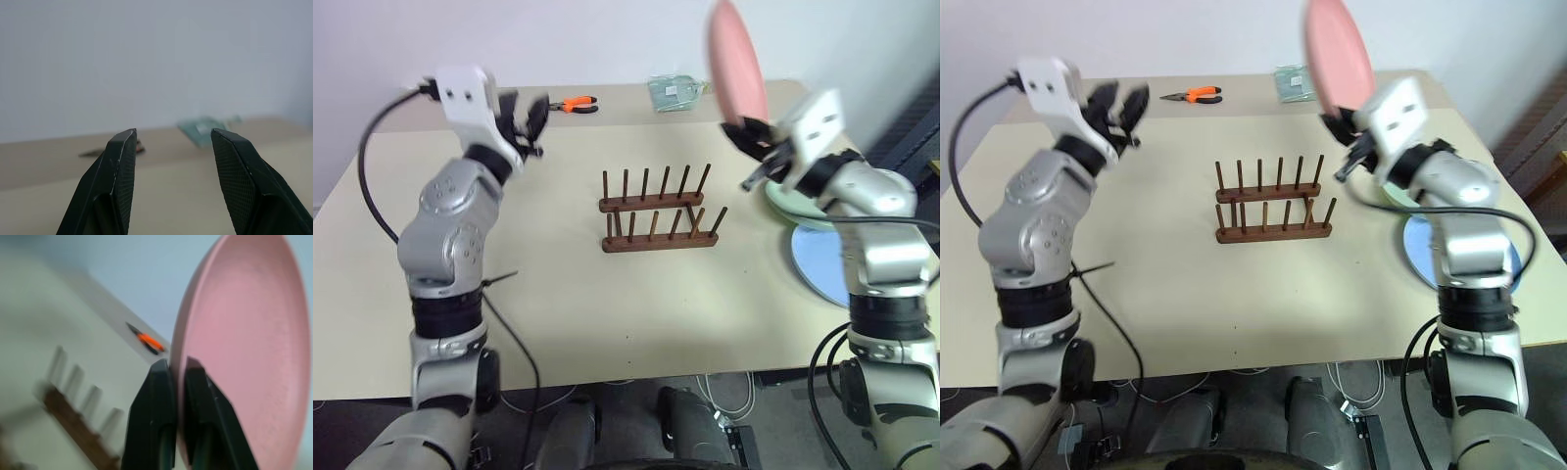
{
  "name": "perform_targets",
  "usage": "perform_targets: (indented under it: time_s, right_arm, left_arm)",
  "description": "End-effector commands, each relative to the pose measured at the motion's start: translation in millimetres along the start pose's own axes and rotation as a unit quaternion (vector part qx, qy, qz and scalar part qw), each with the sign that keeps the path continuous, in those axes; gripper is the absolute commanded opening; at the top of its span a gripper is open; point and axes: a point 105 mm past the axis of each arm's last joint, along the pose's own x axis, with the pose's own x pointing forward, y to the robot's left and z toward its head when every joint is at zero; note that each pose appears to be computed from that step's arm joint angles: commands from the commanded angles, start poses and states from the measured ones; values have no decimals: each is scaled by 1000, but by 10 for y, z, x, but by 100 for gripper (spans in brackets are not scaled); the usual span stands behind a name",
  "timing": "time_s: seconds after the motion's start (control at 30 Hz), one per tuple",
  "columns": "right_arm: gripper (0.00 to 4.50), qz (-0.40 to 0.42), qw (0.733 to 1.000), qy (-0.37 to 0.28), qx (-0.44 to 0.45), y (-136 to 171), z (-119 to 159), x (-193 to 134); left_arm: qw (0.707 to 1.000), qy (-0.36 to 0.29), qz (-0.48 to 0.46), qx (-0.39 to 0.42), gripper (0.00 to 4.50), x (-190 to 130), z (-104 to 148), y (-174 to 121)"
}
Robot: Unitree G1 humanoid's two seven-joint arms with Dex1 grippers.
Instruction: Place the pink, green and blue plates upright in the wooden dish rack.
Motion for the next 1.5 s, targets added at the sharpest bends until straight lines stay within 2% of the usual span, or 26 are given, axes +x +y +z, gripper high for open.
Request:
perform_targets:
  time_s: [0.03, 0.13, 0.27, 0.67, 0.83, 0.97, 1.03, 1.1, 1.17, 1.27, 1.3, 1.37, 1.4, 1.47, 1.5]
  right_arm:
    - [0, 52, 989, -31, 134, 206, 169, -176]
    - [0, 55, 978, -35, 196, 234, 184, -240]
    - [0, 63, 970, -22, 234, 301, 129, -262]
    - [0, 76, 959, 25, 272, 293, -98, -178]
    - [0, 34, 948, 18, 317, 68, -177, -85]
    - [139, 5, 952, 24, 304, -71, -214, -28]
    - [249, -16, 964, 23, 266, -135, -197, -14]
    - [331, -38, 976, 13, 216, -217, -138, -28]
    - [331, -72, 988, 4, 134, -362, -22, -110]
    - [331, -165, 980, -20, 107, -793, 113, -421]
    - [353, -194, 975, -17, 108, -925, 104, -548]
    - [409, -233, 969, 73, 37, -1073, -122, -755]
    - [448, -220, 964, 144, -25, -1044, -306, -819]
    - [448, -155, 937, 272, -153, -924, -677, -948]
    - [448, -127, 924, 306, -189, -880, -787, -999]
  left_arm:
    - [980, 4, -200, 3, 242, -173, -51, -650]
    - [966, 22, -256, -17, 242, -281, -137, -817]
    - [955, 31, -292, -24, 242, -336, -172, -957]
    - [953, 51, -300, -9, 242, -367, -265, -1017]
    - [951, 52, -304, -8, 242, -365, -294, -1059]
    - [951, 54, -306, -5, 246, -351, -315, -1088]
    - [950, 53, -307, -6, 246, -355, -313, -1094]
    - [950, 53, -306, -7, 246, -357, -318, -1096]
    - [950, 56, -306, -7, 246, -369, -338, -1102]
    - [951, 60, -304, -7, 246, -371, -376, -1102]
    - [951, 61, -303, -6, 246, -363, -392, -1101]
    - [951, 65, -303, -3, 246, -341, -427, -1102]
    - [950, 67, -305, 1, 246, -334, -445, -1109]
    - [948, 69, -311, 4, 246, -321, -467, -1130]
    - [947, 68, -313, 5, 246, -318, -470, -1137]
